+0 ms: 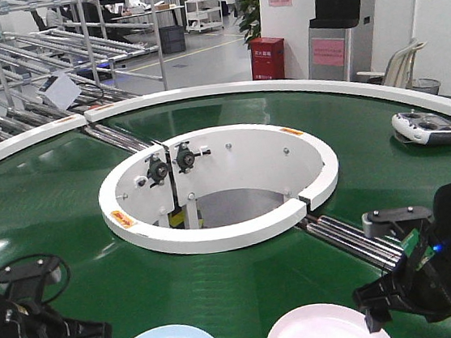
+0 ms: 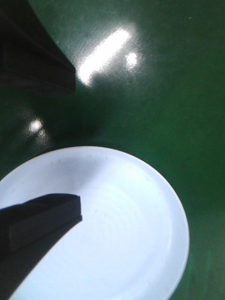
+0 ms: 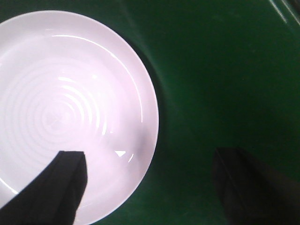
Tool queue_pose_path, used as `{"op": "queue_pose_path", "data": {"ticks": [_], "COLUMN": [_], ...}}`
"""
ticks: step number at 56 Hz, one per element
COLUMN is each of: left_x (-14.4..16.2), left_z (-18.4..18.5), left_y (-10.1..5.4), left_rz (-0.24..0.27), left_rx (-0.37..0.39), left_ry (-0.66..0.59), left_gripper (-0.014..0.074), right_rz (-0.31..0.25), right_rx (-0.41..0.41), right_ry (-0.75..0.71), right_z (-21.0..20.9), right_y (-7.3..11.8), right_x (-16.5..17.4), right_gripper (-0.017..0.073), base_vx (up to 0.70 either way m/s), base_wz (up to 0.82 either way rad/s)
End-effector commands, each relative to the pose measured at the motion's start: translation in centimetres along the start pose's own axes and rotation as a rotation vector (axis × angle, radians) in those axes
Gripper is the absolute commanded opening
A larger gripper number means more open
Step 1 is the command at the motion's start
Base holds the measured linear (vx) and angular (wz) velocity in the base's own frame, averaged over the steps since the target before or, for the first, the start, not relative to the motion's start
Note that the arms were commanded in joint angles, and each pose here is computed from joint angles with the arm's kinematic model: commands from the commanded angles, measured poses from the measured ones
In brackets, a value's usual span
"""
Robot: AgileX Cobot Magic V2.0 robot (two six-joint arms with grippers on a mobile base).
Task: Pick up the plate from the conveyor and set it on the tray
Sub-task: 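Lower left gripper to blue plate rim, right gripper to pink plate rim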
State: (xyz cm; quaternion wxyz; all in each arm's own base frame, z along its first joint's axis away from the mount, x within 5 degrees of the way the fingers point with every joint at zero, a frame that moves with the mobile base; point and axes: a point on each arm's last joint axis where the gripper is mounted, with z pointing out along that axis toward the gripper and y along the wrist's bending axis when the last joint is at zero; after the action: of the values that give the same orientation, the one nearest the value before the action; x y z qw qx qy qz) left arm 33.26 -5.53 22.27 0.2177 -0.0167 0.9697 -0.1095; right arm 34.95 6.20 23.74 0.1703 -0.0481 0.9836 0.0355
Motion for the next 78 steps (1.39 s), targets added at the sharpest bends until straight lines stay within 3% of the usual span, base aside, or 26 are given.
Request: {"op": "queue_pose_path", "data": {"ticks": [1,12,28,56,70,75,78], "left_x": [-1.4,-1.3,-1.2,-0.8,-0.8,-0.8,-0.8], "left_z": [-0.7,1.4,2.5,4.2,4.2,4.2,4.2], "left_y": [-0.6,-0.2,-1.4,-1.1,-1.1,-1.1,-1.1], "left_rz": [-0.003,-0.011,0.013,0.006,0.005,0.005,0.005], "left_rx": [0.021,0.009,0.022,0.011,0.012,0.012,0.012], "left_ry": [-0.090,-0.055,-0.072,-0.023,-0.023,-0.023,-0.023], "left_gripper": [0.0556,0.0556,0.0556,0.0555,0.0512,0.0462,0.0376], "right_rz": [-0.004,-0.003,-0.007,-0.015,-0.006,0.003,0.013], "right_rx": [0.004,0.008,0.013,0.025,0.027,0.028,0.028], "right_ry": [-0.087,-0.035,-0.018,0.005,0.048,0.057,0.055], "right_z": [-1.2,0.8,1.6,2.9,4.9,5.4,5.5], "right_y": [-0.1,-0.2,-0.2,-0.4,-0.4,-0.5,-0.5], "right_x": [-1.2,-1.1,-1.1,-1.1,-0.9,-0.9,-0.9], "right_gripper": [0.0583,0.0583,0.0583,0.0571,0.0483,0.0423,0.0340], "base_vx": [0.00,0.00,0.00,0.00,0.00,0.00,0.00], "base_wz": [0.00,0.00,0.00,0.00,0.00,0.00,0.00]}}
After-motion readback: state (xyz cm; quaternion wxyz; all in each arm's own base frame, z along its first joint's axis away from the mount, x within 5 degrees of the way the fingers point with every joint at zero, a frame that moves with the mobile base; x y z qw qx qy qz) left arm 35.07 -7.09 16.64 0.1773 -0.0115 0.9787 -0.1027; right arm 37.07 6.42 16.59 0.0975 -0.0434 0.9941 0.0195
